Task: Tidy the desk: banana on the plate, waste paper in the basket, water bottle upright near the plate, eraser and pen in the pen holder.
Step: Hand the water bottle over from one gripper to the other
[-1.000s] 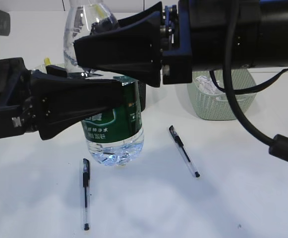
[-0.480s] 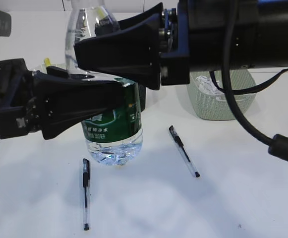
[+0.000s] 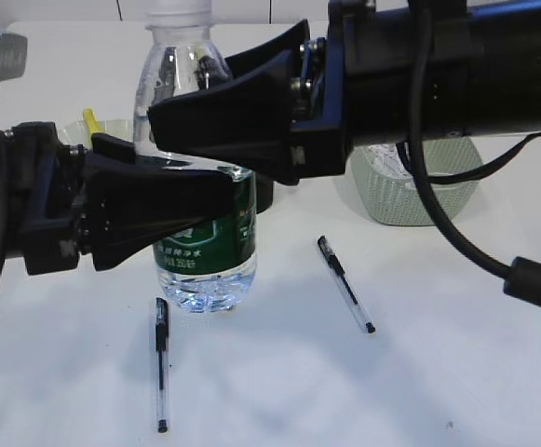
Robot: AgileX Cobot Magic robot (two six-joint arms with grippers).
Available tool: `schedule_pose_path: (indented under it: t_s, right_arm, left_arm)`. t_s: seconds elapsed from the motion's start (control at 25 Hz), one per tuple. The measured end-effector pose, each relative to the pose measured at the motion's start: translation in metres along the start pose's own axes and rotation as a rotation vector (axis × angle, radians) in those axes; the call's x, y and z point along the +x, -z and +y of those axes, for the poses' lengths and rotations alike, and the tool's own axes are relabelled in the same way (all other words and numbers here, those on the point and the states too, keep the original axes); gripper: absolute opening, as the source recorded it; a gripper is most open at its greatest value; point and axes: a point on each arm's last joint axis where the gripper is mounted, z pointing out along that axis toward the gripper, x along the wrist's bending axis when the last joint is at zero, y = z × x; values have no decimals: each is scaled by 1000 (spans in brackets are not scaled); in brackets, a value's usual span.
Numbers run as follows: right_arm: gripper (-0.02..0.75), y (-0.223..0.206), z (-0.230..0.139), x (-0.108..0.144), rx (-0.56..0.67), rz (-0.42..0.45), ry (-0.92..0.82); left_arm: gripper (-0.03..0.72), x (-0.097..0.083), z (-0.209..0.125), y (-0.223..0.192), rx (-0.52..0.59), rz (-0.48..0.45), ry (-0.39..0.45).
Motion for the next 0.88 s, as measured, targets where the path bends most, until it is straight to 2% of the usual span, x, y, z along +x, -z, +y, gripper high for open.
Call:
schedule_pose_path:
  t_s: [0.12, 0.28, 0.48, 0.88]
  right_arm:
    - [519, 0, -1, -1, 9, -15, -3]
    - [560, 0, 1, -3, 4, -36, -17]
    - [568, 0, -1, -3, 22, -35, -50]
    - [569, 6, -16, -10, 350, -135, -107]
  left_arm:
    - [382, 3, 0, 3, 8, 19, -11]
    - [382, 16, 2, 11, 11, 102, -13]
    - [382, 29, 6, 22, -17, 178, -3]
    - [382, 50, 11, 50, -20, 296, -22]
